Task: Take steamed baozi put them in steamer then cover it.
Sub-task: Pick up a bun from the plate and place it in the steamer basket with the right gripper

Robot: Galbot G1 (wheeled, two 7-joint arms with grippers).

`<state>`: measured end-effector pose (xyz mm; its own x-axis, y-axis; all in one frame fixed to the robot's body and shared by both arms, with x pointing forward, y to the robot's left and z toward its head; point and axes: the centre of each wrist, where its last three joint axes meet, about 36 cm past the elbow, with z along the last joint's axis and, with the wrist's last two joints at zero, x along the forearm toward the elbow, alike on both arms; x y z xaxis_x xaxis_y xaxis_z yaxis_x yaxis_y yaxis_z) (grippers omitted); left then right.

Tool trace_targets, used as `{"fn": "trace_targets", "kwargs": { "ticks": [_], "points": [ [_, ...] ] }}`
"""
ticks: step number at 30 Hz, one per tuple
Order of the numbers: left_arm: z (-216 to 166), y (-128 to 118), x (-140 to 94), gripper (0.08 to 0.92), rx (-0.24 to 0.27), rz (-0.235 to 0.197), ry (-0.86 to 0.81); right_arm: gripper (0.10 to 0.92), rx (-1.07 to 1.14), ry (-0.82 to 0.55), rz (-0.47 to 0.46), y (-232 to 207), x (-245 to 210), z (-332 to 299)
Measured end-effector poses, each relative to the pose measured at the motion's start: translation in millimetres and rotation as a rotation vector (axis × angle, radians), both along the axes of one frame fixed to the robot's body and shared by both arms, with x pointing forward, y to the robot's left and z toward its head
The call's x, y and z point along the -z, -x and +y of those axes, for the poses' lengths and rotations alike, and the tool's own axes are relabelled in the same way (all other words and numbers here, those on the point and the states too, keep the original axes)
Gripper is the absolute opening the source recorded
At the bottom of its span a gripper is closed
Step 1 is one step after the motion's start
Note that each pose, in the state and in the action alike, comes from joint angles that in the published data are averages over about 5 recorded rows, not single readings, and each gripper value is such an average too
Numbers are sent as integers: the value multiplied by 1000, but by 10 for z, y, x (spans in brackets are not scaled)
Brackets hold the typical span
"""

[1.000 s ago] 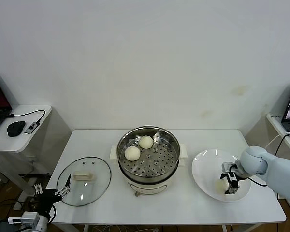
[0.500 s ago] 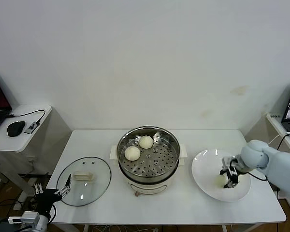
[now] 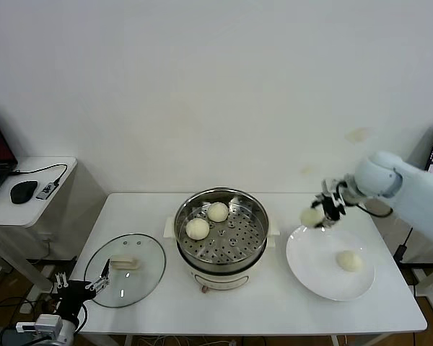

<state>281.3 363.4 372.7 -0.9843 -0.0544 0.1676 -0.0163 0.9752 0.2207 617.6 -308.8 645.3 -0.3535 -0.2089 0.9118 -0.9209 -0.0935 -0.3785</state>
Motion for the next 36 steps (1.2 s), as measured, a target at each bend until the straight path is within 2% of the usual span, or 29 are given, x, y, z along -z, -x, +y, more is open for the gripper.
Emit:
{"fn": "trace_targets", "kwargs": {
  "ticks": [5, 10, 24, 36],
  "points": [
    [-27, 13, 37, 823, 0, 1, 5, 602, -104, -10, -13, -57, -185, 437],
    [-52, 33, 46, 823, 0, -1, 8, 606, -241, -5, 4, -94, -185, 846],
    [-90, 96, 34, 823, -12, -5, 11, 613, -678, 79, 40, -90, 153, 1960],
    [-121, 121, 15, 823, -17, -12, 12, 619, -960, 188, 46, 11, 362, 2549]
  ]
}}
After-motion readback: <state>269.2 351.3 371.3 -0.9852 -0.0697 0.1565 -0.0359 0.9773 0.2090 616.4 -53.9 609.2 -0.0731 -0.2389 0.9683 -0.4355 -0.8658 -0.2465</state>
